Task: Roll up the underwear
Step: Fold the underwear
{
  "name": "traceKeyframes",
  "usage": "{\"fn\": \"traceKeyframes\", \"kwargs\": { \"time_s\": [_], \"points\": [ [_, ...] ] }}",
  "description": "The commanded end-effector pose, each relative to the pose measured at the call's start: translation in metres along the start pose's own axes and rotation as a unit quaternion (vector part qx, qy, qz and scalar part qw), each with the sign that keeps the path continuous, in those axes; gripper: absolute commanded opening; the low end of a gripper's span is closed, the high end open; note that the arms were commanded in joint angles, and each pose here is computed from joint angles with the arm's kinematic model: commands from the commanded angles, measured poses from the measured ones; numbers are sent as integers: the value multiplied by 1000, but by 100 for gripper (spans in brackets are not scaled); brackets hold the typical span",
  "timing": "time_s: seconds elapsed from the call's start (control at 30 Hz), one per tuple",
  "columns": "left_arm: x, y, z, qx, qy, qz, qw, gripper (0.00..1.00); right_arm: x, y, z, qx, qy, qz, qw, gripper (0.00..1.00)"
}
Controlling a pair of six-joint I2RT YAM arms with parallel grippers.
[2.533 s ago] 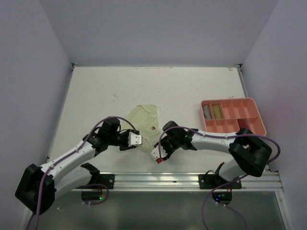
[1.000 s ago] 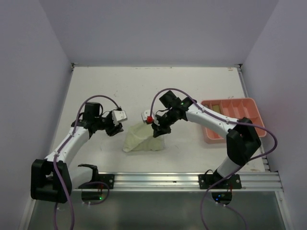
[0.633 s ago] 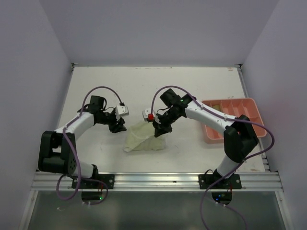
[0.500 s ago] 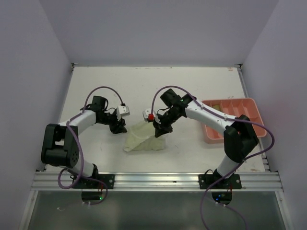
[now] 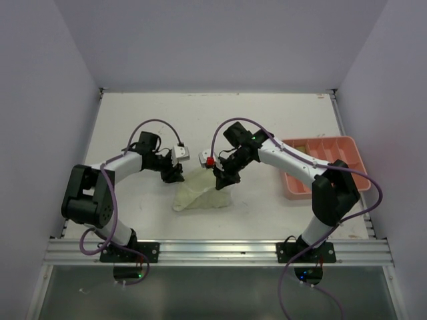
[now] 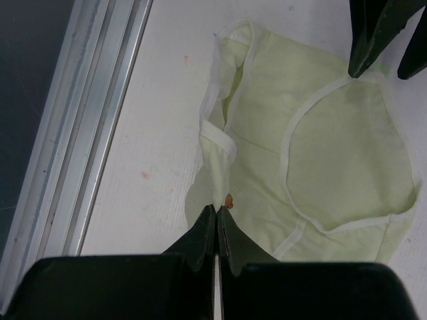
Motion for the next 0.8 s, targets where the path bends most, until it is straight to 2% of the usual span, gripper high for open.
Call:
{"fn": "traceKeyframes", "kwargs": {
  "time_s": [0.0, 0.3, 0.37, 0.6, 0.77],
  "points": [
    [16, 11, 7, -7, 53, 34, 998, 44, -5, 12, -7, -15, -5, -16, 1000, 0],
    [17, -23, 14, 75, 51, 65, 994, 49, -7, 10, -12, -18, -9, -4, 1000, 0],
    [16, -32, 20, 111, 46, 63, 991, 49, -12, 12, -16, -23, -15, -1, 1000, 0],
    [19, -48, 25, 161, 43, 53, 985, 49, -26, 14, -28, -30, -20, 18, 999, 0],
    [20, -57, 23, 175, 47, 53, 982, 49, -43, 1, -39, -40, -30, 57, 997, 0]
  ]
}}
Point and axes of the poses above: each gripper's point midway between its finger pads, its own z axis out along the fingers, its own x axis along the line the jaws close on, y = z × x, the point moved 1 cm from there along -z, back along the fingers, and after that the axes turned 13 degrees about -z, right-handed, at the moved point
